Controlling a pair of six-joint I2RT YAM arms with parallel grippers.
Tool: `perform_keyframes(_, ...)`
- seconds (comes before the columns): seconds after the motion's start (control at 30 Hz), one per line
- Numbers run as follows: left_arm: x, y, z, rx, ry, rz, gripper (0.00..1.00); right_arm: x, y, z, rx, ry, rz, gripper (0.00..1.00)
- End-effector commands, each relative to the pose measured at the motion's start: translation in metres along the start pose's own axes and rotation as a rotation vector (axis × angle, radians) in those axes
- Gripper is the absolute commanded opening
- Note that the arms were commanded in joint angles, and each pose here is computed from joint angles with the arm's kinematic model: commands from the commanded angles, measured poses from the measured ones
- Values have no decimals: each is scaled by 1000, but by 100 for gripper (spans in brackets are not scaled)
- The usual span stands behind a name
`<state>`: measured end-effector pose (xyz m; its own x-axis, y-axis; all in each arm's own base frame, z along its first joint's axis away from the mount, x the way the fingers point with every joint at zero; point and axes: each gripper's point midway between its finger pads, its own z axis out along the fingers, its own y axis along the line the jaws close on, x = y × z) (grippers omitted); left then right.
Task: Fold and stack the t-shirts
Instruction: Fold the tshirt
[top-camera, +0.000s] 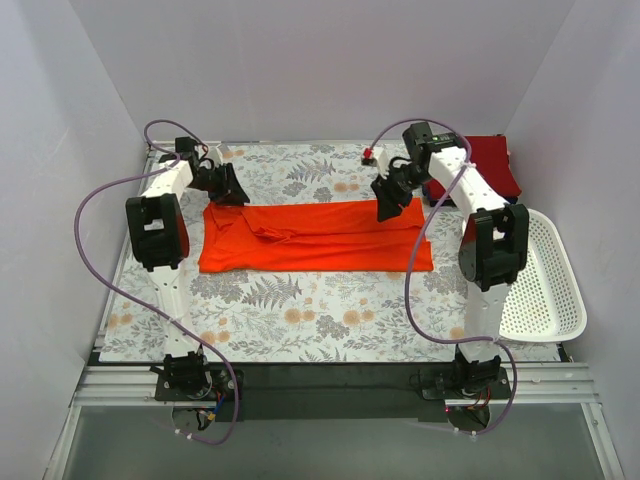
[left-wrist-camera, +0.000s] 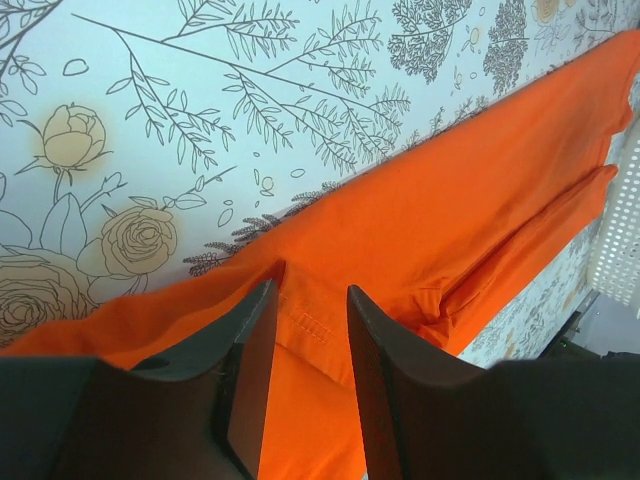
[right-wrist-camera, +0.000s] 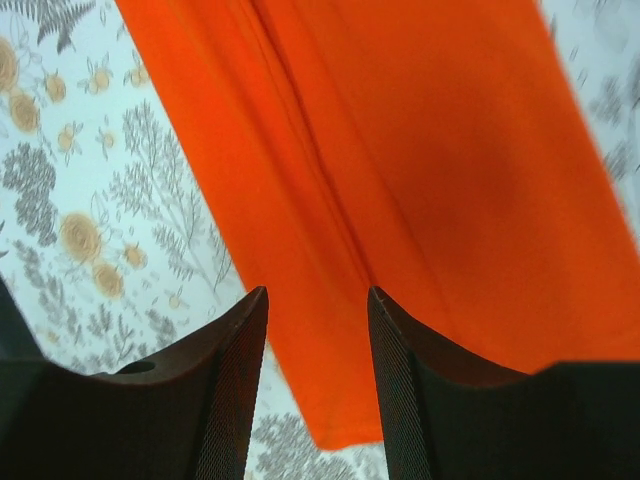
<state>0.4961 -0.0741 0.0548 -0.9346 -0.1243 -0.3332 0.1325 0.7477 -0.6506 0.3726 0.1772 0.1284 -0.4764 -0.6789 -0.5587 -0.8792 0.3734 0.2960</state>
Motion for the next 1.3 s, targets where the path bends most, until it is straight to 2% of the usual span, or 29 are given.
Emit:
perform_keyframes(0.0,-19,-23,-34,18,-74,13,33,-68,2,10,61,-106,-175,51)
perform_keyframes(0.1,-19,-21,-44,13,-92,-3,35,-109,13,36,68,-132,-278,51)
perform_keyframes(0.23,-12,-13,-42,-21,-59,-28,35,-151,41,91,55,-136,-436,53)
perform_keyframes(0.47,-7,-3,-35,-33,-38,-53,35,-196,85,151,96,-187,-639,60)
perform_keyframes(0.63,-1,-3,-33,-30,-20,-49,35,-203,103,177,98,-227,-687,68)
perform_keyframes(1.0,-6,1,-23,-57,-30,-49,38,-197,120,207,8,-234,-698,66)
perform_keyframes(1.27,-1,0,-9,-68,-1,-42,38,-191,124,217,-35,-233,-699,70)
